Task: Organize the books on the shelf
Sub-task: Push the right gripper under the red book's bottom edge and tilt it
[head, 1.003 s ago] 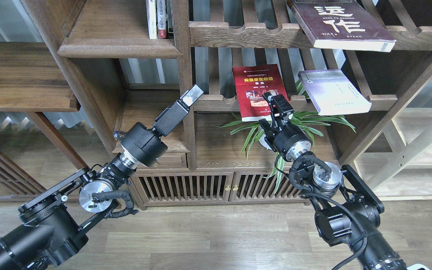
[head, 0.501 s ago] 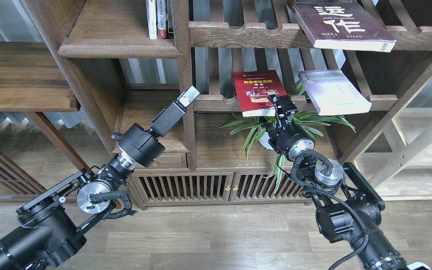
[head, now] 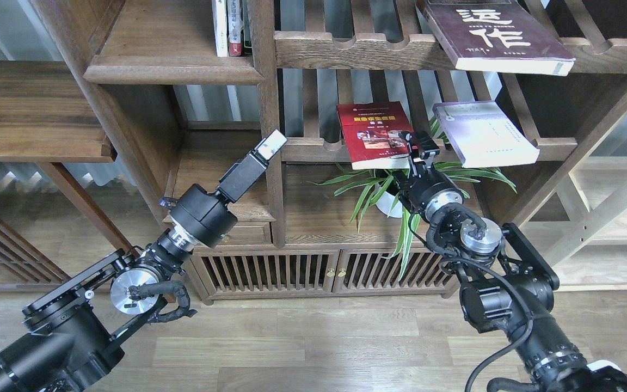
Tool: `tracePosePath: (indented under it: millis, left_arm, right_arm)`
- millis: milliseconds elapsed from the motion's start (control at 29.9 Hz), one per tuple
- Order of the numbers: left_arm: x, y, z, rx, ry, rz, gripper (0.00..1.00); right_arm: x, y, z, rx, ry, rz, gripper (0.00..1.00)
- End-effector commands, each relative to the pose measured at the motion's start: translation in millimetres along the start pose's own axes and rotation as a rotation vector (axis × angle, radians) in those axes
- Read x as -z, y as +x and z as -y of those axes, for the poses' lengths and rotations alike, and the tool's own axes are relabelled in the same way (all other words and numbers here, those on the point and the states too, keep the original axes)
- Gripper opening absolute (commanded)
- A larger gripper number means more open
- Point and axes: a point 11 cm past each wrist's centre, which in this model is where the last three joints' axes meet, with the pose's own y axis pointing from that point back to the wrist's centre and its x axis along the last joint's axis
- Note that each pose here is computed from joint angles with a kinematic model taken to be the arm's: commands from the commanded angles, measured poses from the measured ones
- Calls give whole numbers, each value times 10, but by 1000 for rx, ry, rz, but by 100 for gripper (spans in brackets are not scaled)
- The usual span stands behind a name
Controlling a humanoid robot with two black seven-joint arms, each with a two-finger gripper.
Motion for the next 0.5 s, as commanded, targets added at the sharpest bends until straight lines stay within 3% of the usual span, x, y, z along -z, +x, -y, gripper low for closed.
tracePosePath:
  millis: [0, 100, 234, 468]
  left_arm:
    - [2, 10, -5, -3, 0, 0, 98]
    - [2, 15, -6, -5, 0, 1, 98]
    - [-2, 23, -11, -7, 1, 2, 98]
    - [-2, 18, -10, -6, 1, 2, 98]
  right_arm:
    - [-5, -16, 2, 12, -2, -1, 80]
    - [-36, -23, 9, 13, -12, -10, 77]
    - [-57, -7, 7, 9, -19, -20, 63]
    - [-116, 20, 11, 1, -35, -60, 57]
